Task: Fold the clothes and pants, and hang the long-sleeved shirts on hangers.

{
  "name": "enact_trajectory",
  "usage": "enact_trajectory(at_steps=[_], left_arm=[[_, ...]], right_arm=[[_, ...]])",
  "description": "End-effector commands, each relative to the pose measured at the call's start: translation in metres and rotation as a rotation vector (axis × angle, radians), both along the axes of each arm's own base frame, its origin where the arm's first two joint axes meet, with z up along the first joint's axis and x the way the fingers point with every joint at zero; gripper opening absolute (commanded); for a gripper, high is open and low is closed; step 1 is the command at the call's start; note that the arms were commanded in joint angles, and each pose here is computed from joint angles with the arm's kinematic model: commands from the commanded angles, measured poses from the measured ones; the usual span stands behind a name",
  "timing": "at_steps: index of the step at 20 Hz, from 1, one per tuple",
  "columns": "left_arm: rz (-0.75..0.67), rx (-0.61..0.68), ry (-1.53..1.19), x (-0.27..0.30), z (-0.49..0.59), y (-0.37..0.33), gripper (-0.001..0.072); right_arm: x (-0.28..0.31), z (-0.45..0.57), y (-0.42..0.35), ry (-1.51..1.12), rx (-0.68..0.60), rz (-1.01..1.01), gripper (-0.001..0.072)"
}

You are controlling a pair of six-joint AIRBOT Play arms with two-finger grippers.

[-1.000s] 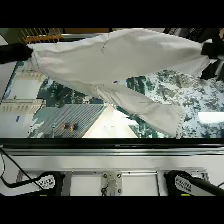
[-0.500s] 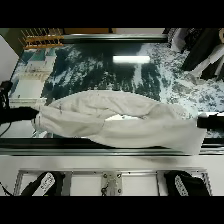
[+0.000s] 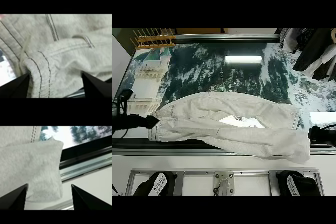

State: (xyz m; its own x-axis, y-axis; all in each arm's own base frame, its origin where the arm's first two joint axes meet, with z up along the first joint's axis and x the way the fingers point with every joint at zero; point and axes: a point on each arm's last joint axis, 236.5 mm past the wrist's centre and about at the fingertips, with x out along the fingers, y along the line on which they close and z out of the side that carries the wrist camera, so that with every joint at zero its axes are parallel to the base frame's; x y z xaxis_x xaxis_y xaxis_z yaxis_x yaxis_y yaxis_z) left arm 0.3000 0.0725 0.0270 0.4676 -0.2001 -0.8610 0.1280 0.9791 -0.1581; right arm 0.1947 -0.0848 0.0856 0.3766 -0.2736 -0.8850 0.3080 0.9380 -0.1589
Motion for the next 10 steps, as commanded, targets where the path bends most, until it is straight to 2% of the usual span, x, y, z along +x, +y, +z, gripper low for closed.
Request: enact_trajectory(at_steps=[1,2,6,10], left_arm=[[0.264,0.029,-0.179,0.047,0.062,0.045,0.0681],[0.347,0.013,-0.200,0.055,0.071,0.064,0.0681],[0.489,-0.096,-0.038,0.060,0.019,0.112,0.0681],[0.522,-0.236,0.223,0.047,-0.080,0.114,0.0680]], right_arm=[[0.012,0.020,-0.002,-0.048,-0.005,-0.004,0.0583],[0.014,0.022,-0.001,-0.052,0.001,-0.002,0.0583],[0.020,0.013,0.009,-0.031,0.049,0.011,0.0583],[0.027,0.003,0.024,-0.005,0.120,0.029,0.0583]])
